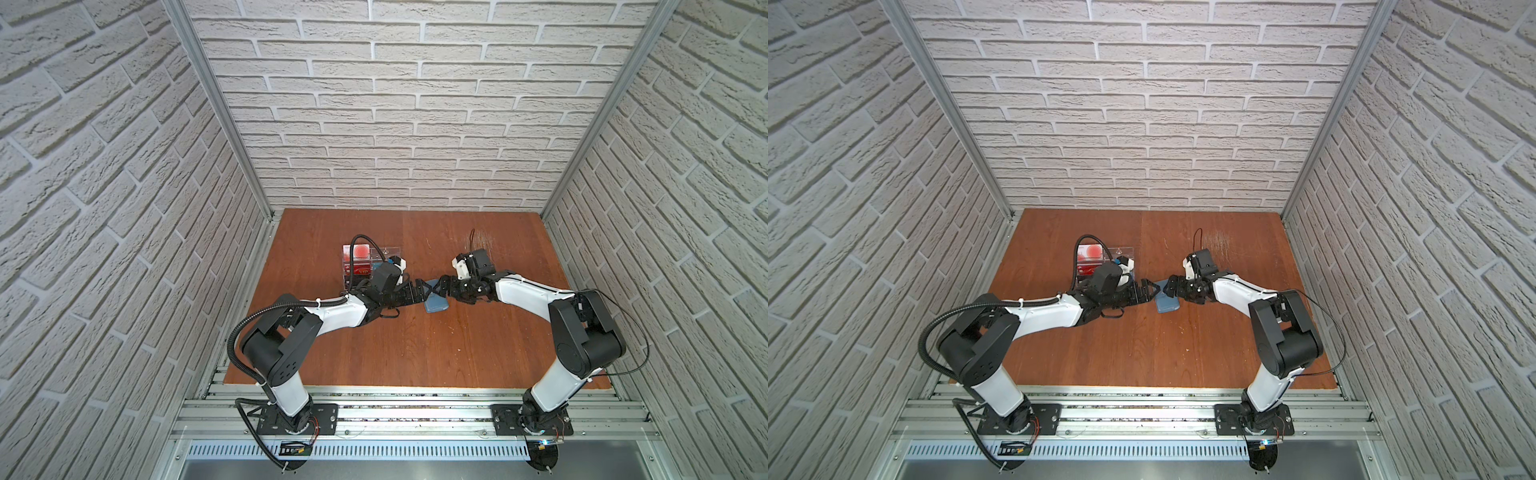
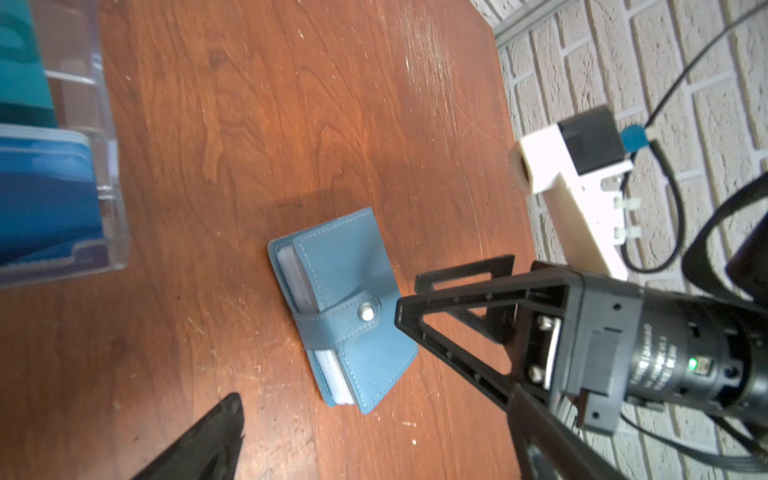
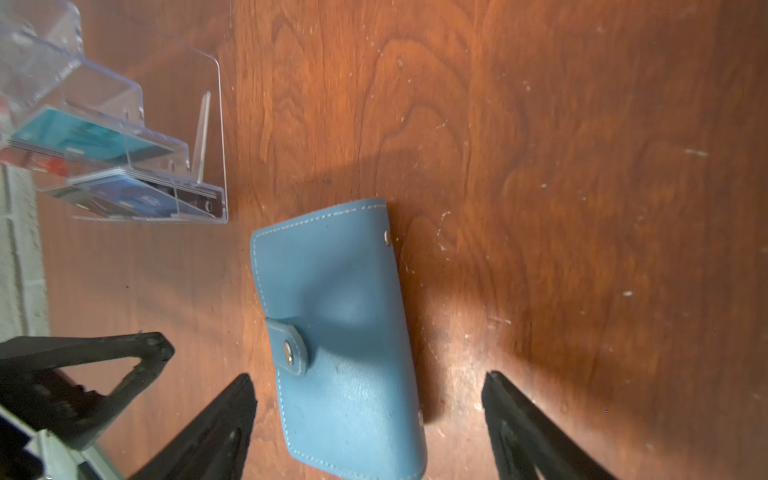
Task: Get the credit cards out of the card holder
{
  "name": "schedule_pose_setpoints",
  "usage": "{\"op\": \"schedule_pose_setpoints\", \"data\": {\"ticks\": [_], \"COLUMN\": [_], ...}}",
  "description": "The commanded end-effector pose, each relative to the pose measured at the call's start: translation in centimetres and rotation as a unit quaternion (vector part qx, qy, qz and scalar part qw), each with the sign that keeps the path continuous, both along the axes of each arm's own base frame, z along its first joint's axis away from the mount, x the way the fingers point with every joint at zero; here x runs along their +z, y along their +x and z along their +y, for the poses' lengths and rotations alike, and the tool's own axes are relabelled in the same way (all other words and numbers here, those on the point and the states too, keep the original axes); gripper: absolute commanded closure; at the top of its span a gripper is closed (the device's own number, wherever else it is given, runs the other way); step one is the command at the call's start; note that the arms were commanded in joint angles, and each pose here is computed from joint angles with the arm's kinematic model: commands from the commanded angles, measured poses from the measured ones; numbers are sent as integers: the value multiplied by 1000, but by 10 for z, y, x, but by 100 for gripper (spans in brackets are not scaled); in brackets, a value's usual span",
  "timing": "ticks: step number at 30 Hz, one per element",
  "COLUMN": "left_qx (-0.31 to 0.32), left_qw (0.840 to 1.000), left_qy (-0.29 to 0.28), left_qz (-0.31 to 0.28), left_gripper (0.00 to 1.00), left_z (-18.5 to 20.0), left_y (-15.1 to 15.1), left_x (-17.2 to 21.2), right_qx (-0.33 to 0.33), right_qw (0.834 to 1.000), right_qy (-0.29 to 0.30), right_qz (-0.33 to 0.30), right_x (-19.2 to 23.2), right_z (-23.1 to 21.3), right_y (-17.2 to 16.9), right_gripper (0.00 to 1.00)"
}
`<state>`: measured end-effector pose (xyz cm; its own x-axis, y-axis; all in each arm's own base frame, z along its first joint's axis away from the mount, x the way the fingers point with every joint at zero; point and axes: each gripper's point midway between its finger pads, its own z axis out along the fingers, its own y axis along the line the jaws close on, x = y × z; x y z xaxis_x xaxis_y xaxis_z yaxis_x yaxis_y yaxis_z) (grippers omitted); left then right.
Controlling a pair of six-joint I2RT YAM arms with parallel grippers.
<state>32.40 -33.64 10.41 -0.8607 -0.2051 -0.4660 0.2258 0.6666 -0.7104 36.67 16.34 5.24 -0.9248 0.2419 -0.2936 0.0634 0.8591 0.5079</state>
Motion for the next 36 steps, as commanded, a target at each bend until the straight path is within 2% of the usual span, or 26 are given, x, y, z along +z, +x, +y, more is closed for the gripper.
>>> {"op": "schedule_pose_setpoints", "data": {"ticks": [1, 15, 26, 30, 33, 36], "left_qx": [27, 63, 76, 77, 79, 85], "left_qw": [998, 996, 996, 996, 996, 995], "left_qy": [-57, -67, -33, -39, -42, -45], "left_qz": [-20, -4, 27, 29, 25, 24], "left_gripper": [2, 2, 2, 2, 2, 2], "left_z": [-10, -12, -14, -16, -17, -16], "left_y": [10, 9, 14, 14, 16, 18], "left_x": [18, -3, -28, -26, -22, -21], "right_qx": [-12, -25, -31, -25, -28, -29], "right_qw": [999, 995, 995, 994, 994, 994], "right_qy": [44, 93, 92, 101, 103, 106], "right_qz": [-16, -18, -10, -7, -2, 4], "right_x": [3, 8, 0, -1, -5, -9], "right_z": [2, 3, 1, 5, 6, 7], "right_y": [4, 2, 1, 3, 4, 5], "right_gripper": [16, 34, 39, 41, 47, 48]}}
